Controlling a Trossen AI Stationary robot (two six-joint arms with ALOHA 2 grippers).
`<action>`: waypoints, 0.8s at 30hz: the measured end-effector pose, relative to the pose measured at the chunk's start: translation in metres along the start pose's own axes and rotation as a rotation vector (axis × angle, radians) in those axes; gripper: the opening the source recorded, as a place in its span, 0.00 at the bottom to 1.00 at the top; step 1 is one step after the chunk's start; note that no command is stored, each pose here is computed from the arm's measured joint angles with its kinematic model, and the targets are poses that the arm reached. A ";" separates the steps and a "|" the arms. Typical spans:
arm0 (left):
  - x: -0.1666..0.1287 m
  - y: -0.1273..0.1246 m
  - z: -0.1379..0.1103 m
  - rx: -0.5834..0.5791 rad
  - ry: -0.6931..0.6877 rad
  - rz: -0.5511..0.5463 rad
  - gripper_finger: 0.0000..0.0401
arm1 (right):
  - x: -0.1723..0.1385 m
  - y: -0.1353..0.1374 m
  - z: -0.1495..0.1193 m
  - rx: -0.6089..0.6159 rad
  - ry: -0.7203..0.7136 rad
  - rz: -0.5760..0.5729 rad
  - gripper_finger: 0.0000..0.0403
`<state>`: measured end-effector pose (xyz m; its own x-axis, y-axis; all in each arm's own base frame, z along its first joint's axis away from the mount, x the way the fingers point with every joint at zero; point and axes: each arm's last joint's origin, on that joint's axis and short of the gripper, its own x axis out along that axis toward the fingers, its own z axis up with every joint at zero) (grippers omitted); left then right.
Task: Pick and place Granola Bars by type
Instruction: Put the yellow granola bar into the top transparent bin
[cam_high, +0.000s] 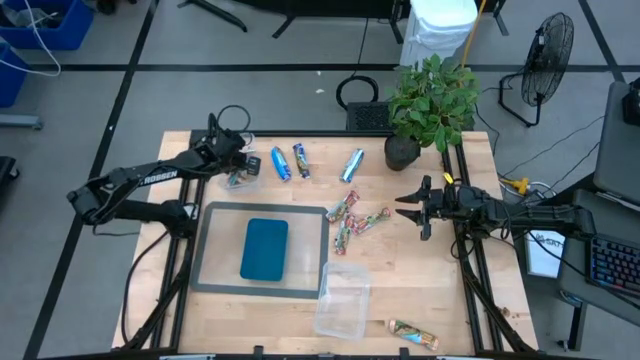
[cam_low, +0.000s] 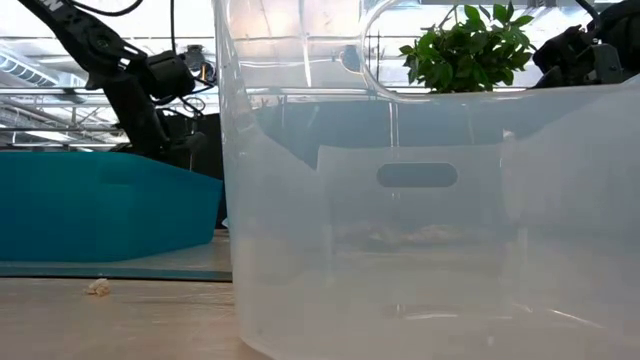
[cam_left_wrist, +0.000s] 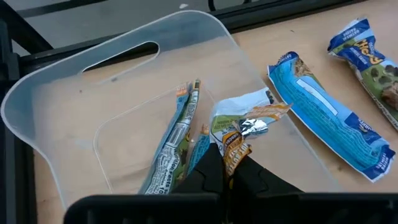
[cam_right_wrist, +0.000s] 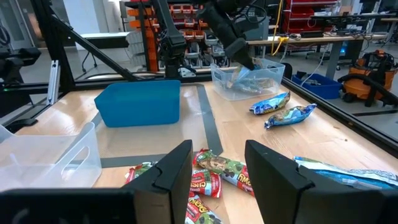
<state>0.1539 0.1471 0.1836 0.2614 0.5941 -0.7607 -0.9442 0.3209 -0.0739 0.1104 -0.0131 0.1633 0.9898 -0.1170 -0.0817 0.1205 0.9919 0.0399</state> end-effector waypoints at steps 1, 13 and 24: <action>0.000 0.000 0.000 -0.001 0.000 0.000 0.03 | 0.000 0.000 0.000 0.000 0.000 0.000 0.35; 0.000 0.000 0.000 -0.033 0.002 -0.003 0.29 | 0.000 0.000 0.000 0.000 0.000 0.000 0.35; -0.001 -0.006 0.011 0.040 -0.102 -0.069 0.41 | 0.000 0.000 0.000 0.000 0.000 0.000 0.35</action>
<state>0.1610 0.1527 0.1914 0.3460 0.6408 -0.6853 -0.9153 0.3910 -0.0965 0.1104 -0.0131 0.1634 0.9898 -0.1169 -0.0813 0.1204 0.9919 0.0401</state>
